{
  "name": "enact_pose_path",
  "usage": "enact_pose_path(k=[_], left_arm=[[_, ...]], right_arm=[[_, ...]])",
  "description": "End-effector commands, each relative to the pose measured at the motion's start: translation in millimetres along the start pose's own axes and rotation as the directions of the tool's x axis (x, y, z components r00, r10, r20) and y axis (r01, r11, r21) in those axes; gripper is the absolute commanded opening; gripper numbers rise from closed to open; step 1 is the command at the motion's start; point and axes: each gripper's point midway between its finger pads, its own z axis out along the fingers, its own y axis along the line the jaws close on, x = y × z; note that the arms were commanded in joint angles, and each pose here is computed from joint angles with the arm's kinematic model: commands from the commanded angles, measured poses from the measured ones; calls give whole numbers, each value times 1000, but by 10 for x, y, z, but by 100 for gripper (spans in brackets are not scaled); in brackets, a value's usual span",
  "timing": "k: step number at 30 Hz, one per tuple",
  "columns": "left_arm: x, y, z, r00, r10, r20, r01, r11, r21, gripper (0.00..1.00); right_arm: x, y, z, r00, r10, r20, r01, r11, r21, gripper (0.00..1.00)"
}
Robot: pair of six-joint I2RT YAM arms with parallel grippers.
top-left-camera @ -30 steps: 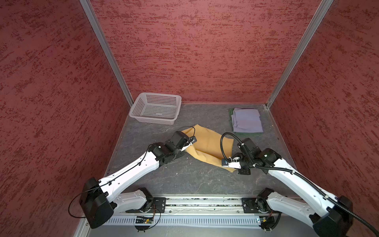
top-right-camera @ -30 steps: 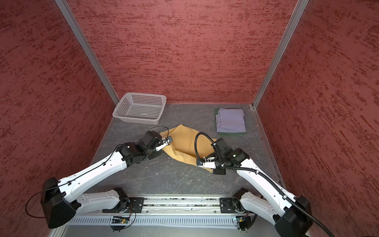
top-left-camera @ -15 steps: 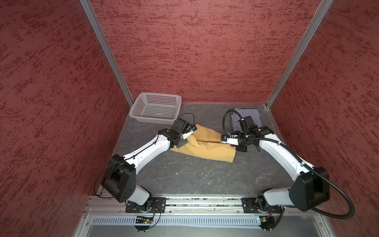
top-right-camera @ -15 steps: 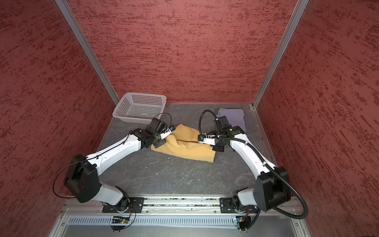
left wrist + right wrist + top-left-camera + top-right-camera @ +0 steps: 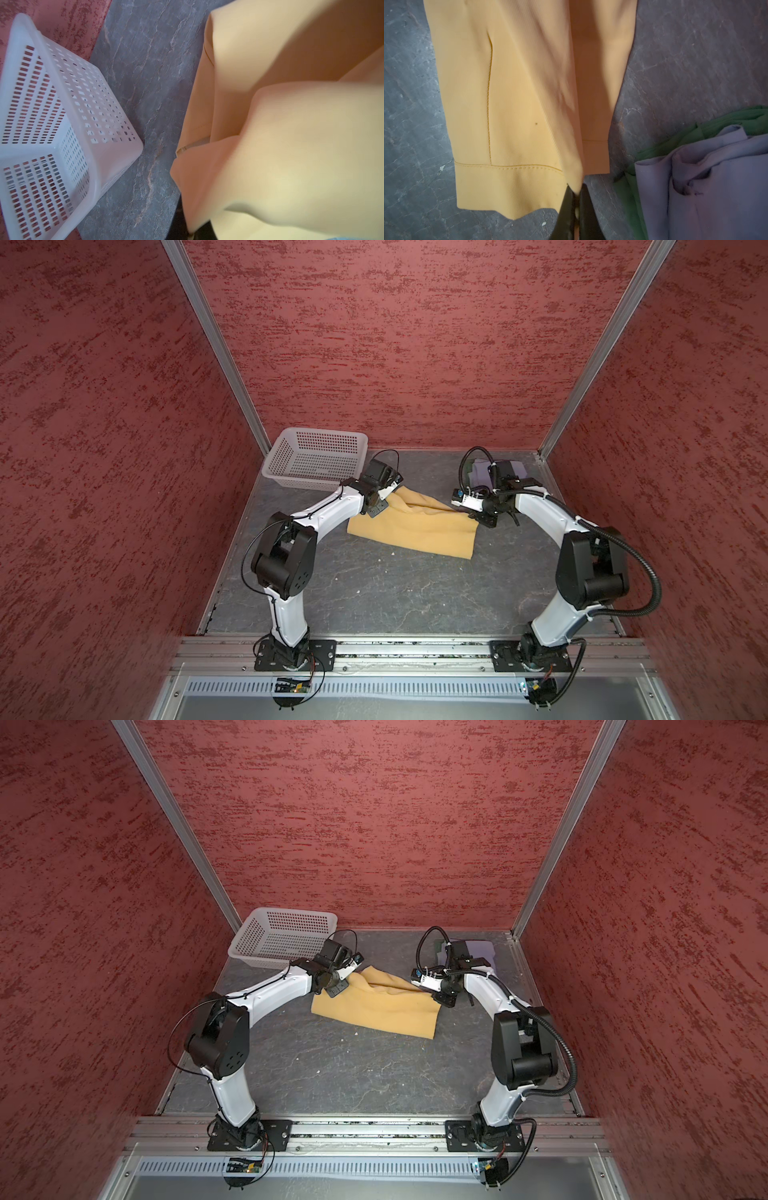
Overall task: Fold and stack skirts
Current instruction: Fold the skirt at the center of the table.
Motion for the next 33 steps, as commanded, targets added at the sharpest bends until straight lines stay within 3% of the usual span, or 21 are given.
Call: enact_pose_path(k=[1, 6, 12, 13, 15, 17, 19, 25, 27, 28, 29, 33], left_arm=[[-2, -9, 113, 999, -31, -23, 31, 999, 4, 0], [-84, 26, 269, 997, -73, 3, 73, 997, -34, 19], [-304, 128, 361, 989, -119, 88, 126, 989, -75, 31], [-327, 154, 382, 987, -128, 95, 136, 987, -81, 37], [-376, 203, 404, 984, -142, 103, 152, 984, -94, 65], [-415, 262, 412, 981, -160, 112, 173, 978, -116, 76], [-443, 363, 391, 974, -193, 122, 210, 966, -149, 100], [-518, 588, 175, 950, -252, 183, 289, 933, -215, 99], [-548, 641, 73, 942, -266, 207, 310, 925, -220, 99], [-573, 677, 11, 934, -280, 224, 328, 918, -222, 99], [-594, 697, -39, 929, -287, 235, 338, 915, -219, 99], [-730, 589, -238, 918, -252, 306, 311, 937, -160, 99]], right_arm=[[-58, -193, 106, 998, 32, 47, -33, 999, 29, 1], [56, -385, 334, 993, 110, 46, -113, 991, 69, 3], [91, -648, 457, 978, 188, 89, -200, 968, 154, 6], [89, -678, 459, 975, 197, 98, -211, 963, 166, 12], [99, -720, 465, 972, 213, 103, -229, 955, 191, 25], [112, -739, 452, 967, 230, 110, -249, 947, 206, 26], [106, -759, 417, 962, 246, 119, -267, 938, 220, 30], [-92, -774, 89, 939, 246, 240, -308, 912, 271, 40], [-157, -798, -88, 923, 253, 291, -340, 889, 306, 55], [-195, -837, -199, 906, 273, 324, -378, 865, 329, 70], [-210, -871, -285, 892, 292, 346, -410, 845, 344, 97], [-300, -844, -549, 848, 353, 396, -488, 811, 322, 99]])
